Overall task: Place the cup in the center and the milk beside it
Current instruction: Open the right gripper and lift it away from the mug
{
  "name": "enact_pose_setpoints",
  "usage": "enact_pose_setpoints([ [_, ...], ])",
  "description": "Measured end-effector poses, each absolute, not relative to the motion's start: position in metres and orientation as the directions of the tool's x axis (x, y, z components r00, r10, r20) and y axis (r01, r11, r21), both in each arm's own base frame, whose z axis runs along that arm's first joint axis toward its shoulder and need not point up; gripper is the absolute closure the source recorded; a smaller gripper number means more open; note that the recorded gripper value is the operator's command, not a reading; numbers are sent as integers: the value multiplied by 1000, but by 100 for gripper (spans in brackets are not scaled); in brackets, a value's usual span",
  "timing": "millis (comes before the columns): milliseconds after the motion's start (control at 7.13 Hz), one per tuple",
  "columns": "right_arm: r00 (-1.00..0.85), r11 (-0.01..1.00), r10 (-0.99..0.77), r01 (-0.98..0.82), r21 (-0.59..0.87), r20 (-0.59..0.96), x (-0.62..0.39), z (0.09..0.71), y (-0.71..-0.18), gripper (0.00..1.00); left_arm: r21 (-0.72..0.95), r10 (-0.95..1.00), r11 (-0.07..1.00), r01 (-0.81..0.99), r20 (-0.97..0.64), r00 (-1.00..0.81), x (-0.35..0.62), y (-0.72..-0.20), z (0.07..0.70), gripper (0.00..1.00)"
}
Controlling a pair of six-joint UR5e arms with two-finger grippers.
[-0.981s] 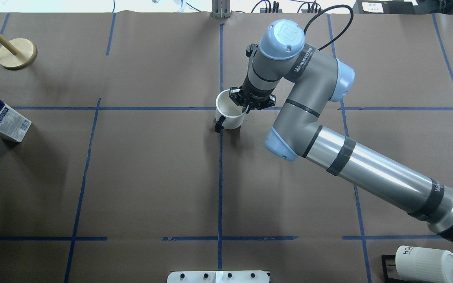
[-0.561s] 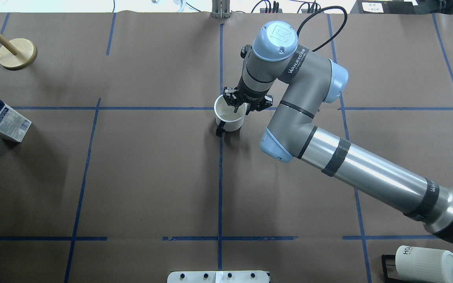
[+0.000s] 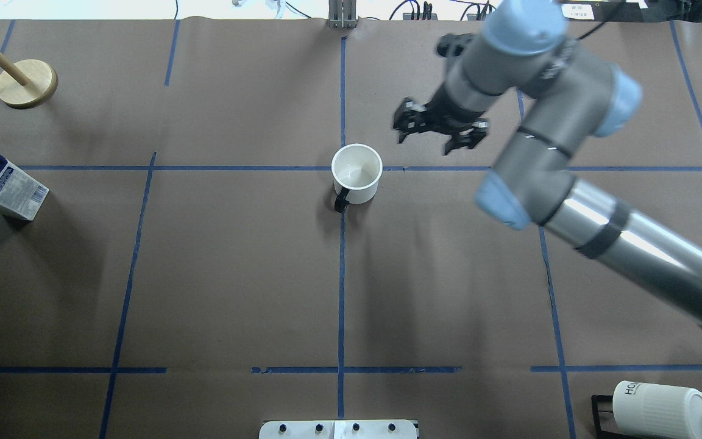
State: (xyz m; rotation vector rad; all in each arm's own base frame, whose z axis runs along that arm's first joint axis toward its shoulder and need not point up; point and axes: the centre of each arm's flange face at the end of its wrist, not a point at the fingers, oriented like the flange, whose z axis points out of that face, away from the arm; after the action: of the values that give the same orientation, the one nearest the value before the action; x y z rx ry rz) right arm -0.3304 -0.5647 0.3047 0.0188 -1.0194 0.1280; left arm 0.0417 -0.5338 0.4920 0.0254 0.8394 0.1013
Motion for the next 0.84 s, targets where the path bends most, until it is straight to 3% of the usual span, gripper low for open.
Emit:
enact_pose_setpoints([
  [280, 535, 997, 47, -79, -6, 844, -293, 345, -559, 0, 53, 138, 988, -147, -741, 658, 86, -532, 490, 0],
  [841, 547, 999, 31, -49, -5, 837, -305, 357, -553, 0, 96, 180, 983, -158, -691, 700, 96, -546, 485, 0],
])
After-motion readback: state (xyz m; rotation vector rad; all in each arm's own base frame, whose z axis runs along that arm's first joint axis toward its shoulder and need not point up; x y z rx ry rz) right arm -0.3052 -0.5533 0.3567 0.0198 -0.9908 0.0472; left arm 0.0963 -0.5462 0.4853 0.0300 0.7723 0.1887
